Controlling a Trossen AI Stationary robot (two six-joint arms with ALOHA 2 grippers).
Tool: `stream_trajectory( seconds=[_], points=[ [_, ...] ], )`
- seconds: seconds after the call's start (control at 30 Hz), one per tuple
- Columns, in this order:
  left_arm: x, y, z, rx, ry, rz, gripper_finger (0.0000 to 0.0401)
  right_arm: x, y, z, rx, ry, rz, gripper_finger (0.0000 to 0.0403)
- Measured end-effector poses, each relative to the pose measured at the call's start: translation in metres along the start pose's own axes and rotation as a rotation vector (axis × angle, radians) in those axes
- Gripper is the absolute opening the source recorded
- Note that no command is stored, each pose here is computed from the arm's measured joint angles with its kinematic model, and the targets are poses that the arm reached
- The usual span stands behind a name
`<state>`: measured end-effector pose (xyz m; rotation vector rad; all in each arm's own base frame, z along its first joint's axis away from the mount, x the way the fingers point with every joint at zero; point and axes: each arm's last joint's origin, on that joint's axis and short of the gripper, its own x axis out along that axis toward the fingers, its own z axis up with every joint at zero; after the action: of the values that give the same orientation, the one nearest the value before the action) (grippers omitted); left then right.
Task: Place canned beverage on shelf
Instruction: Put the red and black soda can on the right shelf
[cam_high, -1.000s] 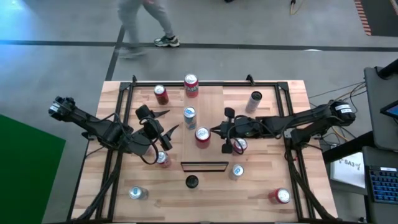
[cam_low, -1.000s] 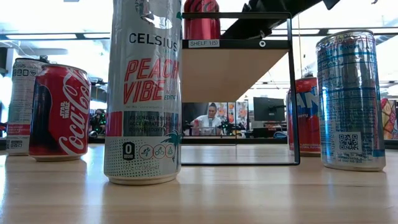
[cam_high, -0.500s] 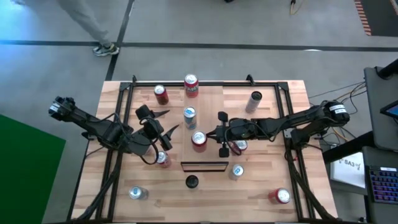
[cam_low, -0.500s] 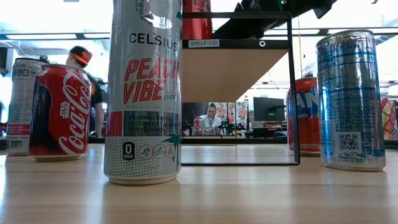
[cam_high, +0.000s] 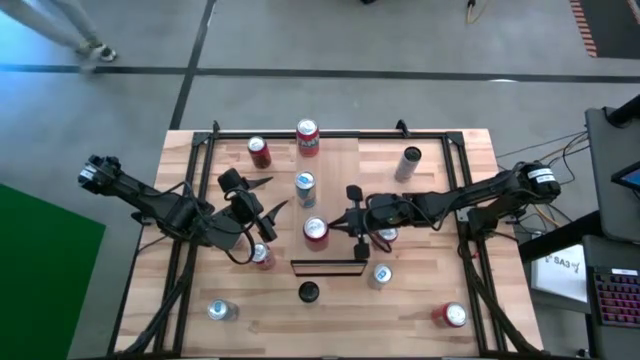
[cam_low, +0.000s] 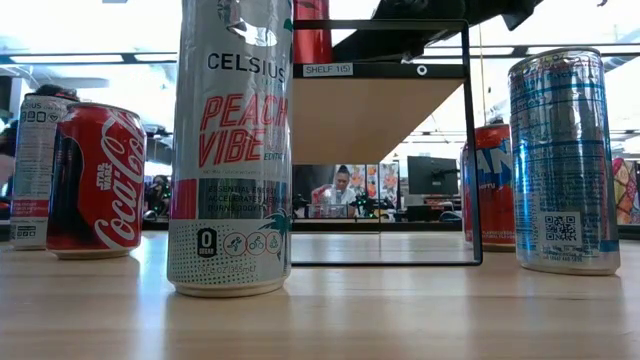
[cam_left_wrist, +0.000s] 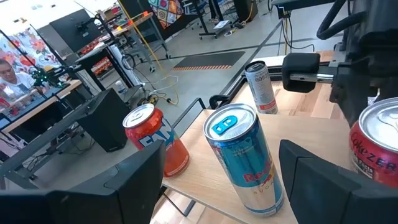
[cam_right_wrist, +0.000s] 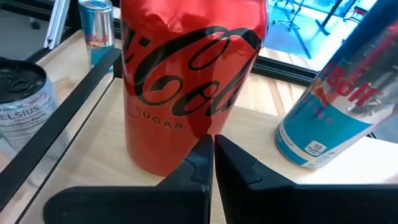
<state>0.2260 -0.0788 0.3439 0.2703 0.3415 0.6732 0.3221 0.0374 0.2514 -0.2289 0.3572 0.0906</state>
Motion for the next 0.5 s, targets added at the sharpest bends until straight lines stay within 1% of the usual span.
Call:
stream_trajectory(
  seconds=[0.17,0.33,0.5],
  points=[
    [0.0000,0.0000,0.0000,0.000,0.000,0.000,0.0279,-0.0001,0.0026,0.0015,-0.014,-0.017,0.034,0.0009],
    [0.0000,0.0000,0.0001,-0.001,-0.001,0.000,0.0279,-0.0002,0.0020,0.0047,-0.011,-0.051,0.029,0.0009],
    [0.0000,0.0000,0.0002,-0.002,-0.001,0.000,0.0279,0.0001,0.0015,0.0043,-0.010,-0.046,0.014,0.0009]
  ],
)
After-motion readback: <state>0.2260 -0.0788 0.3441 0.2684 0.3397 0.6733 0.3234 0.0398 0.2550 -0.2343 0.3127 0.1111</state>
